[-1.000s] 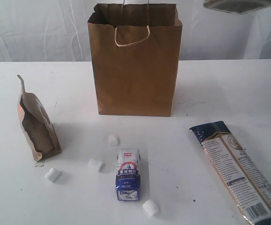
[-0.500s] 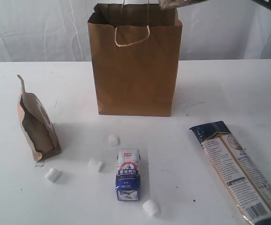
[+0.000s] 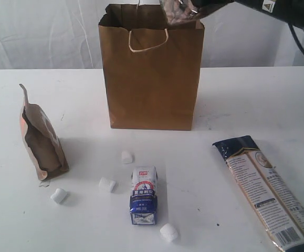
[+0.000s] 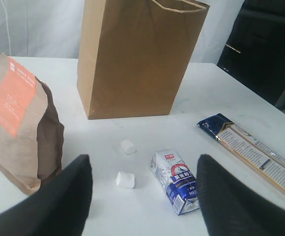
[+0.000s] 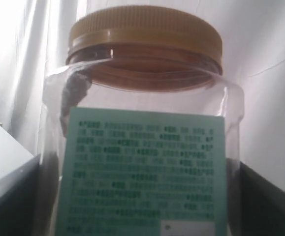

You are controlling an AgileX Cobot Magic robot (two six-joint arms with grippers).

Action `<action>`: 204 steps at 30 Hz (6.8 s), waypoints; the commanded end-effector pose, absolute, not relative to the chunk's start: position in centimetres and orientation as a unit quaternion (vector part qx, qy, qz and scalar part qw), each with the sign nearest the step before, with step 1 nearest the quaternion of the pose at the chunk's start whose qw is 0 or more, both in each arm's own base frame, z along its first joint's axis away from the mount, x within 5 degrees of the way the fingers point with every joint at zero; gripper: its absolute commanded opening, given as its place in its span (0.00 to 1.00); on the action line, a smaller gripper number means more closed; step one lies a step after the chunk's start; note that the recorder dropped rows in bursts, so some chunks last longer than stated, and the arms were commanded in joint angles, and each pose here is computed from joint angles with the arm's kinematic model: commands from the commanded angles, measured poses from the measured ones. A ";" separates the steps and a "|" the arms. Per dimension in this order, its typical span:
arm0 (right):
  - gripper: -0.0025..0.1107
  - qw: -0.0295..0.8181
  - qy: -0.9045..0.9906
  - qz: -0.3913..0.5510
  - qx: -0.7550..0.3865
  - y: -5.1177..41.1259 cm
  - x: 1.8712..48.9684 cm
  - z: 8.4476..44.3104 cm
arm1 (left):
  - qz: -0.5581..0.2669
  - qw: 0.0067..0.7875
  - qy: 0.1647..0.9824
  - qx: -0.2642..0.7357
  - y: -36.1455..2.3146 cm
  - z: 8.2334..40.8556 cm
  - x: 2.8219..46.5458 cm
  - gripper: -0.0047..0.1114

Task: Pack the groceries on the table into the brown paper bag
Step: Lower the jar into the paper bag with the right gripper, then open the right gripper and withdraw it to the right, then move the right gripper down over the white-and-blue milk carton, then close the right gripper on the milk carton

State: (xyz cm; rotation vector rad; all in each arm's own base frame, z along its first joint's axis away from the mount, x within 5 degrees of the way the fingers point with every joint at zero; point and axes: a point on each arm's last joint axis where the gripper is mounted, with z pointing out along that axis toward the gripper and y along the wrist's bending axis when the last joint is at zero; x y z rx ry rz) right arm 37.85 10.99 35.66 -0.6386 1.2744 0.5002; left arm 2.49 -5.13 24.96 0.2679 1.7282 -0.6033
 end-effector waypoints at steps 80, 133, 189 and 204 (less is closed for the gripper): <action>0.74 0.691 0.604 0.204 -0.341 10.6 34.6 35.0 | -0.268 0.603 0.742 0.119 -5.2 25.2 2.3 0.60; 0.57 0.380 0.919 0.060 -0.083 8.3 23.3 25.6 | -0.265 0.603 0.743 0.121 -5.2 25.1 2.3 0.60; 0.61 0.111 0.966 0.071 -0.222 26.4 25.8 14.4 | -0.266 0.600 0.745 0.123 -5.3 25.1 2.3 0.60; 0.02 0.229 0.938 0.111 -0.237 24.9 26.1 21.9 | -0.266 0.600 0.745 0.123 -5.3 25.1 2.3 0.60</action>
